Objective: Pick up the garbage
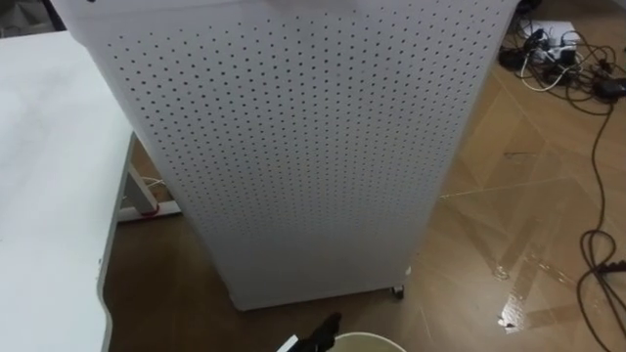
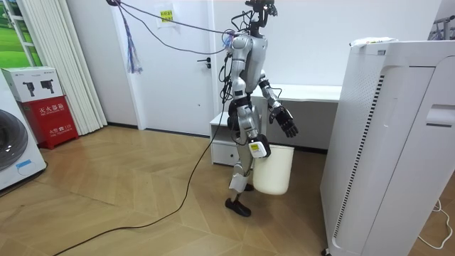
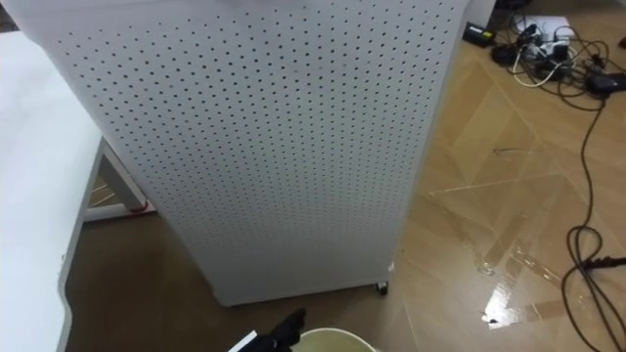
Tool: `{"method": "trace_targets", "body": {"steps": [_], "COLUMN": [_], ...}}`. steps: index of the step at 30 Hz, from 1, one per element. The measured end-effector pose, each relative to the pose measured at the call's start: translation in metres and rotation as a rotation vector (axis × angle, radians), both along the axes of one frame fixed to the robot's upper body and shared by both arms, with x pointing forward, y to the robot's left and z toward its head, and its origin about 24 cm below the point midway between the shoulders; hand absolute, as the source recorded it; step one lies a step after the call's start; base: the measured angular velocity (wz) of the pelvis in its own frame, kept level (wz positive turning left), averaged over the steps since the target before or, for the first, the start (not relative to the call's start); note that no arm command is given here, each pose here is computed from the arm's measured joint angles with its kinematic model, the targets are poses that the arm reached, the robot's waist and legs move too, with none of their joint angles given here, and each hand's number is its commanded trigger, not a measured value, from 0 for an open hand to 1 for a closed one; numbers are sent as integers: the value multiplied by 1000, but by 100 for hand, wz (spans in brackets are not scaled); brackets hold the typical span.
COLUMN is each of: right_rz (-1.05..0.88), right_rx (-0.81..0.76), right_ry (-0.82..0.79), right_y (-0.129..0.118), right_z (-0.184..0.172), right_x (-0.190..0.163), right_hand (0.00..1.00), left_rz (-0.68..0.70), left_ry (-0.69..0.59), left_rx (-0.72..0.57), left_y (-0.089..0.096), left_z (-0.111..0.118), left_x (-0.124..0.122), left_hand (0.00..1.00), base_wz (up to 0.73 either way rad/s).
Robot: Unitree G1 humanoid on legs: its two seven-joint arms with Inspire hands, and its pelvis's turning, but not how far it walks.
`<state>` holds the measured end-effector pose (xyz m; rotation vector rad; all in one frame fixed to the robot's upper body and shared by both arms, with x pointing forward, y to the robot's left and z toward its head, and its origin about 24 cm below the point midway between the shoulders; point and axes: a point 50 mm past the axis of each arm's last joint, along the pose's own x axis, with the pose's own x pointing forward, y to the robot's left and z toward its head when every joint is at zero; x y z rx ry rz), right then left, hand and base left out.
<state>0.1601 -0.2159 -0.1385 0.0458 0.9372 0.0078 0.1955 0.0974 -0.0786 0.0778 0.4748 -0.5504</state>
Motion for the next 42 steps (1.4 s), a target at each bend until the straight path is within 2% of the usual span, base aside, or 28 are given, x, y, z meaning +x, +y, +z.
{"method": "trace_targets", "body": {"steps": [8,13,20,23,26,29,32,37,42], "right_rz": [-5,2,21,25,-22,-54,-66,-70,-71], "right_rx": [3,13,28,30,29,10,1,-11,-17], "right_ry": [10,17,34,36,40,56,71,65,36], "right_y": [-1,1,3,2,-3,-8,-7,-9,-8], "right_z": [-2,-3,-6,-6,-7,-8,-11,-11,-8], "right_x": [-5,-9,-15,-17,-22,-28,-35,-39,-34], "right_hand": [100,100,100,100,100,100,100,100,100], "left_rz": [31,44,130,193,225,274,325,393,473], "left_ry": [-6,-34,-58,-129,-210,-298,-444,-634,-709], "left_rx": [39,116,113,120,106,150,227,224,214], "left_y": [9,20,32,38,37,42,47,47,51], "left_z": [-2,-3,1,13,25,36,54,82,94], "left_x": [0,-2,7,12,18,21,27,34,35], "left_hand": [0,0,0,0,0,0,0,0,0], "base_wz": [0,-3,2,-7,31,-33,-1,5,-4]}}
